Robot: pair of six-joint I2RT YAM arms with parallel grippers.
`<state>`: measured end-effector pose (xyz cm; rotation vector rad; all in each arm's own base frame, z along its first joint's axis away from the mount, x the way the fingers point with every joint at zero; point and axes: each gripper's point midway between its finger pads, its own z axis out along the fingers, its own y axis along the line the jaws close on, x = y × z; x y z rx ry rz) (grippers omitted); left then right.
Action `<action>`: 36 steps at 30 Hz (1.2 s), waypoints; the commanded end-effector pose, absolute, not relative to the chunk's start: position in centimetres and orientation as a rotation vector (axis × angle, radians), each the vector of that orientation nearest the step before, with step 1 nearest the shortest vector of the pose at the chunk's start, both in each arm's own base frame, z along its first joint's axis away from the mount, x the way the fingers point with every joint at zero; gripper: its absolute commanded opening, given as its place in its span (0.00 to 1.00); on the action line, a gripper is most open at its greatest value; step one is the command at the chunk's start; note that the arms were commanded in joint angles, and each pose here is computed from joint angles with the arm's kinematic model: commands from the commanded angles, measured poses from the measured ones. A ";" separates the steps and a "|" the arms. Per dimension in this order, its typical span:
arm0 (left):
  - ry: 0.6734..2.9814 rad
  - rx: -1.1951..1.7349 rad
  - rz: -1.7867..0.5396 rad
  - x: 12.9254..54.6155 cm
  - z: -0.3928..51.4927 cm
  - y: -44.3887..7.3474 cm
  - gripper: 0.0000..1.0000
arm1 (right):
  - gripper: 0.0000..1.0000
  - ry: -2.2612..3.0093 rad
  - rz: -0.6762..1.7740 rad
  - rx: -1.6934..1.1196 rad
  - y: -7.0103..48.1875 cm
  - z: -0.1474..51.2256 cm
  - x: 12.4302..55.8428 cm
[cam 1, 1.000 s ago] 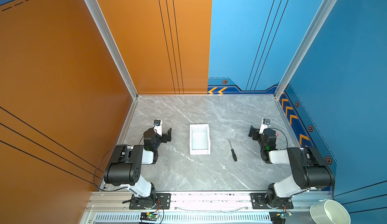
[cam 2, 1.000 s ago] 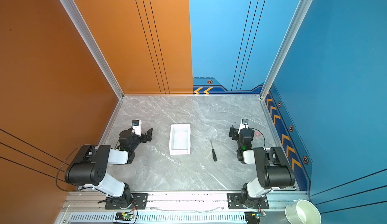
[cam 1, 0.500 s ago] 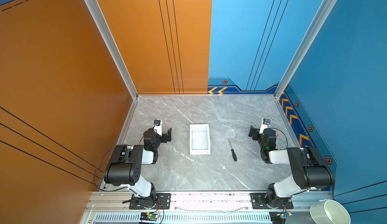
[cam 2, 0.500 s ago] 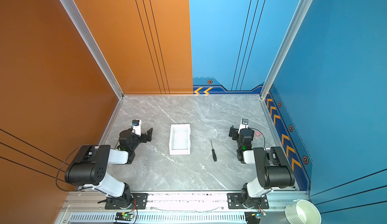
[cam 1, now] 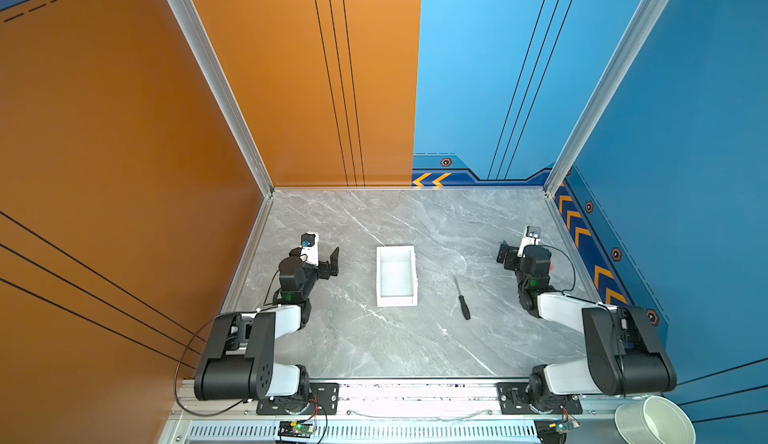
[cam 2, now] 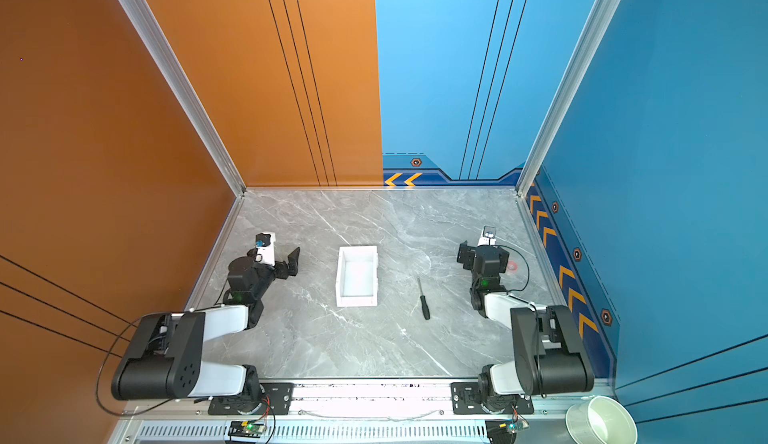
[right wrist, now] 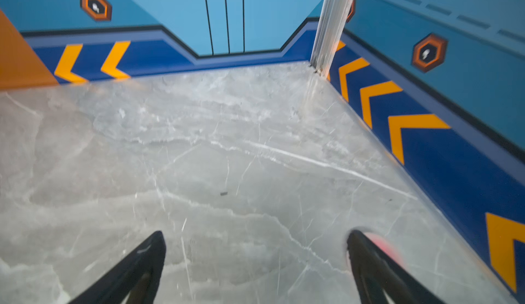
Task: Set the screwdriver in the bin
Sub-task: 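Move the right gripper over the black-handled screwdriver while the left arm lifts forward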
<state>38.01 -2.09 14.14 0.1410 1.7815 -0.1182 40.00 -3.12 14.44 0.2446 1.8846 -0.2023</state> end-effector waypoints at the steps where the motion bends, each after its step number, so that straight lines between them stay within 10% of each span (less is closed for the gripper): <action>1: 1.838 0.157 -0.119 37.6 14.3 -2.2 0.98 | 1.00 1.948 -0.259 0.321 -3.7 15.7 39.1; 17: 2.407 0.279 -0.024 37.1 16.5 -3.0 0.98 | 0.93 2.420 -0.005 0.131 8.9 12.8 32.1; 36: 2.394 0.473 -0.201 35.9 18.4 -8.0 0.98 | 0.60 2.796 0.132 -0.019 14.5 4.2 23.6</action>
